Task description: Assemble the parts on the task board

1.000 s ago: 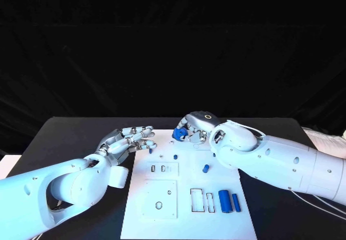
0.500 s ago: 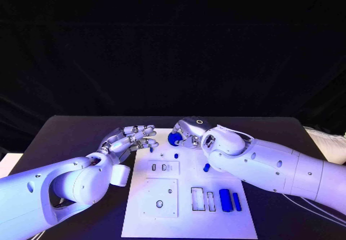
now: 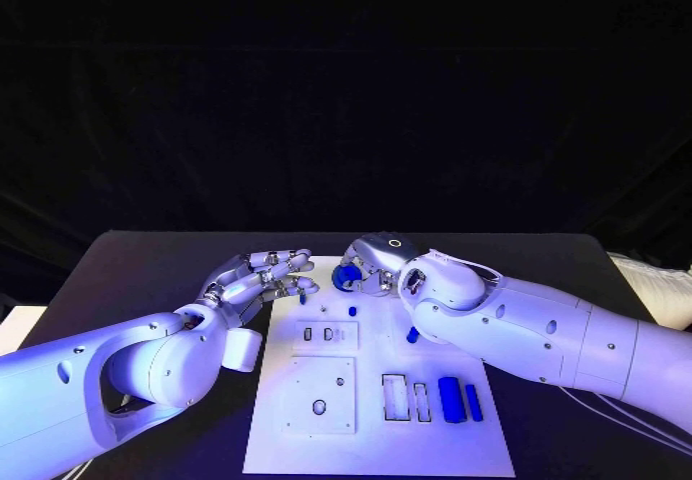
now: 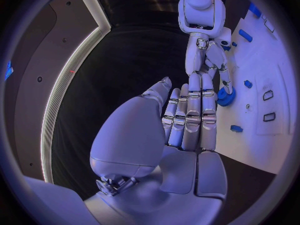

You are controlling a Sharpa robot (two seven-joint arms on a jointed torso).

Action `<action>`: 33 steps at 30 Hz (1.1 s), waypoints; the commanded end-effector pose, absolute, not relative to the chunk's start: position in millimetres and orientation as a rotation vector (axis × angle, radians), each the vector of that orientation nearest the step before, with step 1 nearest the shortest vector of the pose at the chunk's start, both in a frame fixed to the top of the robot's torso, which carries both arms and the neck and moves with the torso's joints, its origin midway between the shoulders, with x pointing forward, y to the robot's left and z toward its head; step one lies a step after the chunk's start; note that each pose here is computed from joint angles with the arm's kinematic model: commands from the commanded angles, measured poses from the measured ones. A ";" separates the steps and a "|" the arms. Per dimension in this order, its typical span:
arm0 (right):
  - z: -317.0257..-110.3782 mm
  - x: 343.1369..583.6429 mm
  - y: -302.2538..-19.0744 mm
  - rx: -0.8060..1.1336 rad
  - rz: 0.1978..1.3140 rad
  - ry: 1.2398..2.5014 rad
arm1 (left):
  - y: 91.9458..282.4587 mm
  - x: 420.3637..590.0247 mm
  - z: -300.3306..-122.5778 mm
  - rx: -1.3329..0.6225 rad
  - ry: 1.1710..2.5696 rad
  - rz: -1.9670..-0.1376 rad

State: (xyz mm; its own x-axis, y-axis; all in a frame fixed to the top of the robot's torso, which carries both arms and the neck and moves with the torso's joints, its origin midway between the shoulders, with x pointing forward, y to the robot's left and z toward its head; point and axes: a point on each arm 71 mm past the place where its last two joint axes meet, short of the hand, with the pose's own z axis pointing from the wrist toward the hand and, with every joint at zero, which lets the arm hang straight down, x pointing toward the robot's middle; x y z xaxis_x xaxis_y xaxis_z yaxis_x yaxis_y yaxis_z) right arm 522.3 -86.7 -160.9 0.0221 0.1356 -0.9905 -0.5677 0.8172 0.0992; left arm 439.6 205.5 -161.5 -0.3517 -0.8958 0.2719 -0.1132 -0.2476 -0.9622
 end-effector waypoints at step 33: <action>-165.1 522.2 -94.8 -0.334 0.562 1.441 | 203.4 440.8 -160.7 -1.253 1.401 -1.687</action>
